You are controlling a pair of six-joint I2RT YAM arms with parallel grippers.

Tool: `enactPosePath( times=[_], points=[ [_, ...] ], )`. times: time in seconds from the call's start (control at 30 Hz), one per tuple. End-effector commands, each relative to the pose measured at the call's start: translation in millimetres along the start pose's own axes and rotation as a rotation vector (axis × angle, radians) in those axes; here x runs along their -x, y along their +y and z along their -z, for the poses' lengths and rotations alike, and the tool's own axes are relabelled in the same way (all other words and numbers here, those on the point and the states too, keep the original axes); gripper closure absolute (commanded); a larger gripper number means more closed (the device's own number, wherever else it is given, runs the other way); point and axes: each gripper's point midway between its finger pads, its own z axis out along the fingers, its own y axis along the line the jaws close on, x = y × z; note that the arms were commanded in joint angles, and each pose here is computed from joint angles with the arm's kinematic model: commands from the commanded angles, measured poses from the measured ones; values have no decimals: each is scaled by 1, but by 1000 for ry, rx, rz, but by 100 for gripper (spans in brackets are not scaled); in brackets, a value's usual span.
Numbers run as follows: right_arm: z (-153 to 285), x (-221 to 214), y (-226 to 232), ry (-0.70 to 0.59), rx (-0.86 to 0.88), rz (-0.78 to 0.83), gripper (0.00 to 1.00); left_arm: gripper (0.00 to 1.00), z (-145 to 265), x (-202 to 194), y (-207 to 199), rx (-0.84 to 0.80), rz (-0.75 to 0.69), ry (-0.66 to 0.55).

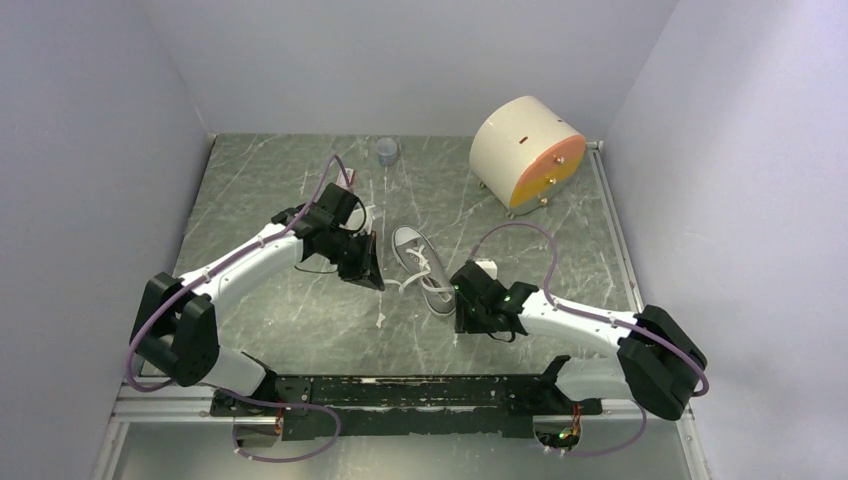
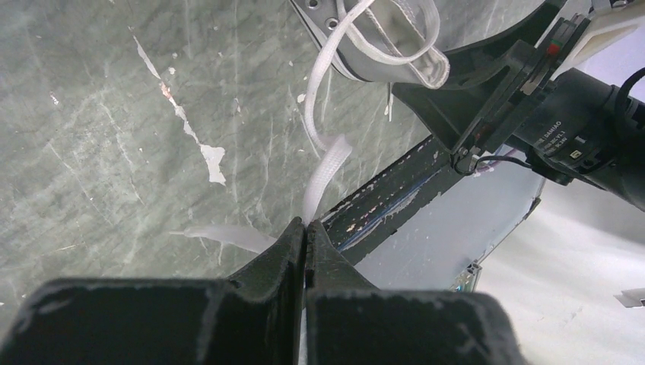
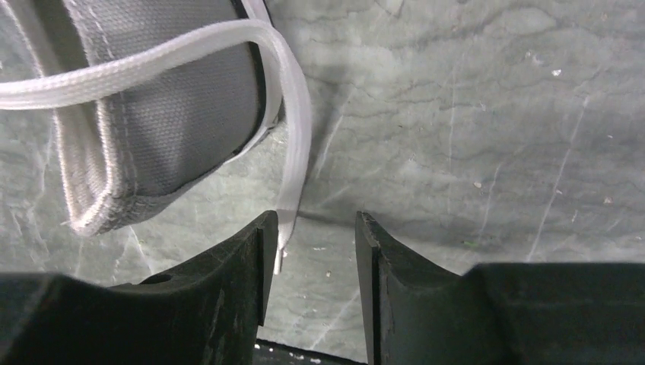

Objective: Tie the shoes

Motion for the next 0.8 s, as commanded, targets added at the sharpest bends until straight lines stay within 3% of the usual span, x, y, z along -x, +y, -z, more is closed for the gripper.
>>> enactPosePath(
  times=[0.0,0.2,0.3,0.33,0.4,0.53,0.77],
  points=[
    [-11,4,-2,-73,-12,-3,55,95,11,10,-10,-24,-39,-37],
    [-5,15,7,-107,-27,10,52,95,11,3,-7,-16,-39,-24],
    [-11,6,-11,-72,-141,14,54,95,9,2,-5,-16,-34,-19],
    [-13,2,-17,-61,-178,25,65,95,9,3,-5,-16,-33,-19],
    [-12,-1,-27,-67,-238,28,100,95,9,4,-5,-9,-34,-21],
    [18,30,-15,-188,-195,-11,100,95,9,4,3,31,-42,-17],
    [92,78,38,-415,170,138,100,95,-3,-14,21,58,13,8]
  ],
)
